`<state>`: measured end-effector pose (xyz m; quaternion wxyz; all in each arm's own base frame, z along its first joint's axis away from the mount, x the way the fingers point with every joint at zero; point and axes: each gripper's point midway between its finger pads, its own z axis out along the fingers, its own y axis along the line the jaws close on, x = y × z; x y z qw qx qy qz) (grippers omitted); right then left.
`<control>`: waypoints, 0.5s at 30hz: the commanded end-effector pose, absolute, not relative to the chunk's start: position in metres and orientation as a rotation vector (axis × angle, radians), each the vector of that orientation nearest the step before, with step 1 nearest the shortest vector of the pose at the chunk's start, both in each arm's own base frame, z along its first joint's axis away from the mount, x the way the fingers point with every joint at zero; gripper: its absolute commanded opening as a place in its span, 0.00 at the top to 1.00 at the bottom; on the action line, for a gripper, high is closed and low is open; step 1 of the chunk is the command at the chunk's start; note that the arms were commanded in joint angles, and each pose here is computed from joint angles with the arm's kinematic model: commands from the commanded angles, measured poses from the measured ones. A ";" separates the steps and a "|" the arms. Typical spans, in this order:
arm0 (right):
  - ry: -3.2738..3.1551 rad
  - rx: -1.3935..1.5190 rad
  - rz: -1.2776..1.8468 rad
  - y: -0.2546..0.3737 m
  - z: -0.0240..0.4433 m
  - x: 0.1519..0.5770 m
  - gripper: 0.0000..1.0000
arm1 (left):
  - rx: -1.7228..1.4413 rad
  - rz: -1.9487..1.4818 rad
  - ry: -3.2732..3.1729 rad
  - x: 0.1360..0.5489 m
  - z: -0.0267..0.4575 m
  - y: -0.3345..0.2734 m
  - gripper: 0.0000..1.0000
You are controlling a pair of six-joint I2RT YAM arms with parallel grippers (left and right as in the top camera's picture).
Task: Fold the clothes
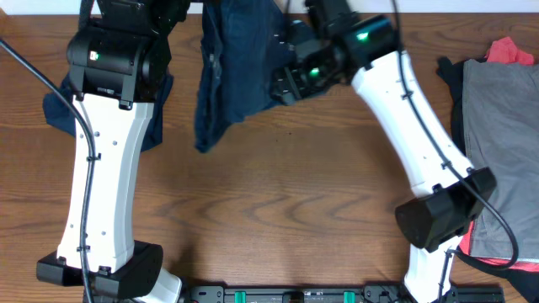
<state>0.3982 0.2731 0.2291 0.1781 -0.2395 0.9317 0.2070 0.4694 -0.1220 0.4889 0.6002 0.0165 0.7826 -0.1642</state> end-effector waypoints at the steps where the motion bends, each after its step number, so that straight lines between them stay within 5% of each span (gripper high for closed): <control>1: 2.638 -0.544 0.506 0.288 0.232 0.398 0.18 | -0.085 -0.356 1.712 0.452 0.526 -0.100 0.94; 15: 2.470 -0.298 0.407 0.344 0.231 0.411 0.18 | -0.188 -0.389 1.590 0.417 0.570 -0.081 0.94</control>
